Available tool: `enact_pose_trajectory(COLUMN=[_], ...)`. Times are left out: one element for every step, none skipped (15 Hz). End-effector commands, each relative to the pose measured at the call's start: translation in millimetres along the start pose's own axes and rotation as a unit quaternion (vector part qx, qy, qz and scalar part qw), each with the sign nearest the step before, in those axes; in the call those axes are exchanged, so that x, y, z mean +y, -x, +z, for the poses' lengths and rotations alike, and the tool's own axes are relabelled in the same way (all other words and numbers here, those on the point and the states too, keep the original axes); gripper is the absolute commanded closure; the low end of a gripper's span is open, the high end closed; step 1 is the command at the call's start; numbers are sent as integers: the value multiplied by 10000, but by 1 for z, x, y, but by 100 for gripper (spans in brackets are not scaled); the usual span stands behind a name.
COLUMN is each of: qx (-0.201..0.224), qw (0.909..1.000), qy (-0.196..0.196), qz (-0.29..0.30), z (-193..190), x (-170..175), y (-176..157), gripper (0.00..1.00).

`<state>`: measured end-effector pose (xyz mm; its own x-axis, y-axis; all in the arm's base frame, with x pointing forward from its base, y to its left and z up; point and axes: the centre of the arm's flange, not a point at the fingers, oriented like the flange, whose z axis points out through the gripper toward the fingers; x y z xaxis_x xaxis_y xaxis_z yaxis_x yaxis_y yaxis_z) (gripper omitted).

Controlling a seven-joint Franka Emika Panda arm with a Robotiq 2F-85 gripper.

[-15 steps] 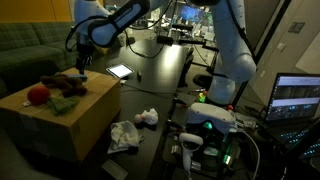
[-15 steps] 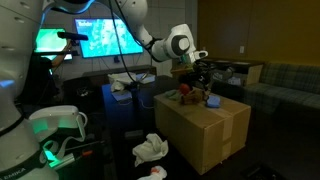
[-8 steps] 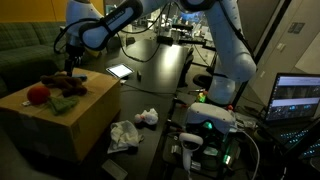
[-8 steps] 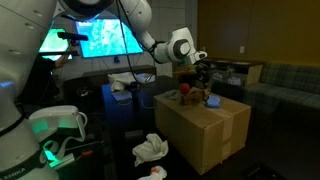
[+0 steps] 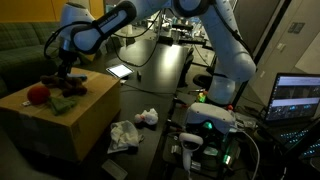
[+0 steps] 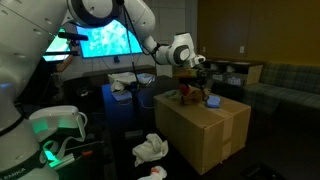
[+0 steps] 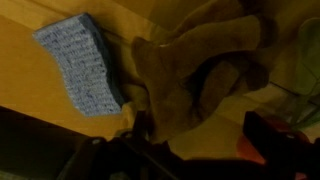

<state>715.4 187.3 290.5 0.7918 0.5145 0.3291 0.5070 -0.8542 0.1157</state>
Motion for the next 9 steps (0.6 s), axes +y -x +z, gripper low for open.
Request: enact_pose_trajectory(qx=[19,-27,-72,-112,-159,-219,-272,-326,-376], qw=[9997,9996,9996,9995,9994,9993,9991,9990,9988], qy=[-212,-239,-262,-267,-285,-300,-309,-297,-295], qz=[-115,-118,-127,-128,-115,-104,-103,-108,-94], z=[27,33,40,47,54,58,60,65,65], x=[12,15,17,20,22,25,28,29,31], y=[-16,-15,-13,-12,-10,-9,-7,-7,-8], gripper=[0,0,0,0,0,0,0,0,6])
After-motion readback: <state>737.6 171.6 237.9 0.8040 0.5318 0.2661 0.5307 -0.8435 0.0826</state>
